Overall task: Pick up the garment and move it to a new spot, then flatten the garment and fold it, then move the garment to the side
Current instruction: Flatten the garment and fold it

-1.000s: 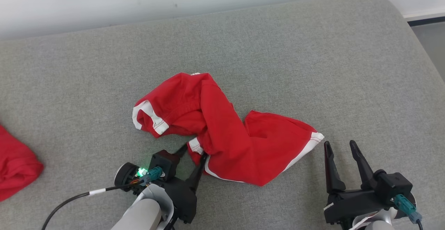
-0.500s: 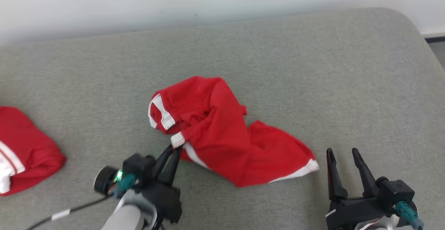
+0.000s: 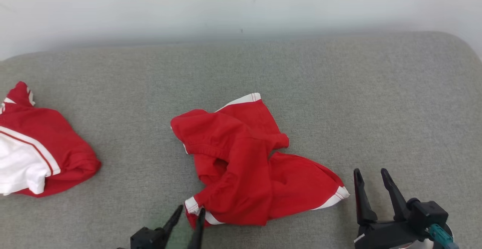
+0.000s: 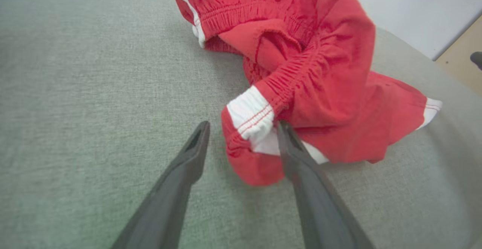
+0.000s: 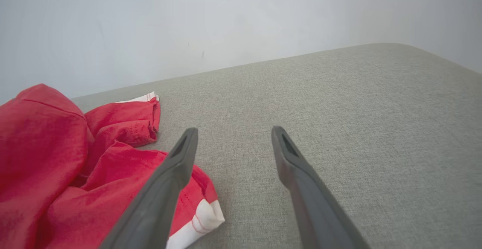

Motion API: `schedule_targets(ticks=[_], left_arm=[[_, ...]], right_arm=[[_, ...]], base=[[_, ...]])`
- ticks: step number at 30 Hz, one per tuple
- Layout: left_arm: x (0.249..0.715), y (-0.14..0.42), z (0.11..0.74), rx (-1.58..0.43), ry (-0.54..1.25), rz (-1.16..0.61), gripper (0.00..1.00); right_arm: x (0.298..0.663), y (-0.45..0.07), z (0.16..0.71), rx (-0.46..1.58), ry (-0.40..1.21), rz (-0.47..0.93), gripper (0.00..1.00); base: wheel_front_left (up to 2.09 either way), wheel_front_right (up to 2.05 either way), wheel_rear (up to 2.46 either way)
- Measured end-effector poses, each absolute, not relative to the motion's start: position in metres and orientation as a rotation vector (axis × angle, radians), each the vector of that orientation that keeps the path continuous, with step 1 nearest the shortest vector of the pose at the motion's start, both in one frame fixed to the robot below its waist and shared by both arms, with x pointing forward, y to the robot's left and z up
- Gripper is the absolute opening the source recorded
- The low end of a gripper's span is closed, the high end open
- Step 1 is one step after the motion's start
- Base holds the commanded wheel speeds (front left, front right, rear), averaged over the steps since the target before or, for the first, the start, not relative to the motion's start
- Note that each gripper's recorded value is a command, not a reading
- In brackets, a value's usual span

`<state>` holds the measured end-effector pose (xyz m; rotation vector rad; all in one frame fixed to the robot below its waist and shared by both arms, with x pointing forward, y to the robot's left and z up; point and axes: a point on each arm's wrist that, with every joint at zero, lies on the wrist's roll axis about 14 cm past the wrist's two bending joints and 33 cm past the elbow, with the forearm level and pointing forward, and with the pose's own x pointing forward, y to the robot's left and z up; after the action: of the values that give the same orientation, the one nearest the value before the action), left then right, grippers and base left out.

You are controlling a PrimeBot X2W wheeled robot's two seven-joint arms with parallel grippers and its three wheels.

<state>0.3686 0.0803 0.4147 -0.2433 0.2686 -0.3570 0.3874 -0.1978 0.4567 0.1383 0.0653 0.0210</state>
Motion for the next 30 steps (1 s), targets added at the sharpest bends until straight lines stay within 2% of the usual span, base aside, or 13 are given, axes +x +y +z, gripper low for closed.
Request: schedule_targets(ticks=[13, 25, 30], left_arm=[[0.366, 0.107, 0.458, -0.185, 0.107, -0.300, 1.00], [0.368, 0.101, 0.447, -0.117, 0.141, -0.385, 1.00], [0.374, 0.096, 0.439, -0.058, 0.166, -0.444, 1.00]], right_arm=[[0.379, -0.197, 0.462, 0.130, 0.055, 0.035, 1.00], [0.363, -0.198, 0.431, 0.126, 0.163, 0.039, 1.00], [0.368, -0.199, 0.426, 0.123, 0.179, 0.045, 1.00]], base=[[0.00, 0.00, 0.00], [0.00, 0.00, 0.00], [0.00, 0.00, 0.00]])
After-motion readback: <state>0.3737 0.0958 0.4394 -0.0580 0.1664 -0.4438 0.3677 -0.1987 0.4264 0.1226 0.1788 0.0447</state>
